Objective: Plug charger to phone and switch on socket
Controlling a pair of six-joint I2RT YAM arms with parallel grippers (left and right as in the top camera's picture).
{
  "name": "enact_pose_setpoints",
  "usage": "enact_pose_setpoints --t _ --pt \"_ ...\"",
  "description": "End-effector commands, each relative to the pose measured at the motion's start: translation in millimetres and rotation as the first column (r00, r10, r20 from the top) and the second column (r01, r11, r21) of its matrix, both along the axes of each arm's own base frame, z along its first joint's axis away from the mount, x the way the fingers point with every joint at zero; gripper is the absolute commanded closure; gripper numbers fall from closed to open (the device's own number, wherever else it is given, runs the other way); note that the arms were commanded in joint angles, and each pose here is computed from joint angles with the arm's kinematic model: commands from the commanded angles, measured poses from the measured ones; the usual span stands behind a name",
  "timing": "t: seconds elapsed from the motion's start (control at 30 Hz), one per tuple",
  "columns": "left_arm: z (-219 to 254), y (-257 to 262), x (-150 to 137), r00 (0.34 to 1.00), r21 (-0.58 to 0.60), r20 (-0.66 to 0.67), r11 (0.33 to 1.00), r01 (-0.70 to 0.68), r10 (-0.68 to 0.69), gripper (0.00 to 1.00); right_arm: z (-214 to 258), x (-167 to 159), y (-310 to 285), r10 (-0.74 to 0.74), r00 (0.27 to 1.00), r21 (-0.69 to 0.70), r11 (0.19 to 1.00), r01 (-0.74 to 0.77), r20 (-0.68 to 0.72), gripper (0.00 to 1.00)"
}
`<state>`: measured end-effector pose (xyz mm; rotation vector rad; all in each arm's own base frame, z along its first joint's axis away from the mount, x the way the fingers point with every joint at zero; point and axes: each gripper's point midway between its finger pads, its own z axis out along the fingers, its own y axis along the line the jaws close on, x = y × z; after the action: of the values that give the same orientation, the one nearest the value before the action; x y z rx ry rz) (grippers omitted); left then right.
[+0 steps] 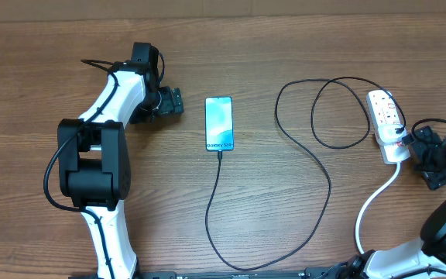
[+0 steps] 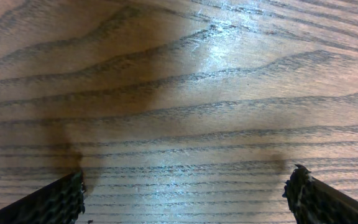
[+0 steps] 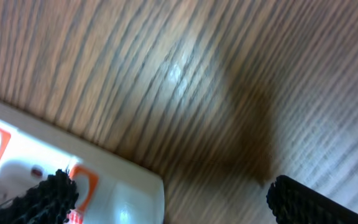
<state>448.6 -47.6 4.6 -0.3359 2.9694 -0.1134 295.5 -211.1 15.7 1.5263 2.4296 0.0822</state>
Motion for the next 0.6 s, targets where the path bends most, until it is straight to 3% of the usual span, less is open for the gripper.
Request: enact_pose_setpoints --t 0.0,0.57 --pt "-42 4 -21 0.994 -0.002 -0.108 1.0 -0.005 0.005 0.01 -11 -6 4 0.009 0.999 0.015 1.0 -0.008 -0.036 0.0" --pt "-42 4 -21 0.994 -0.002 -0.108 1.0 -0.005 0.005 0.0 -12 -10 17 0.022 0.999 0.079 0.997 -0.018 -0.045 0.0"
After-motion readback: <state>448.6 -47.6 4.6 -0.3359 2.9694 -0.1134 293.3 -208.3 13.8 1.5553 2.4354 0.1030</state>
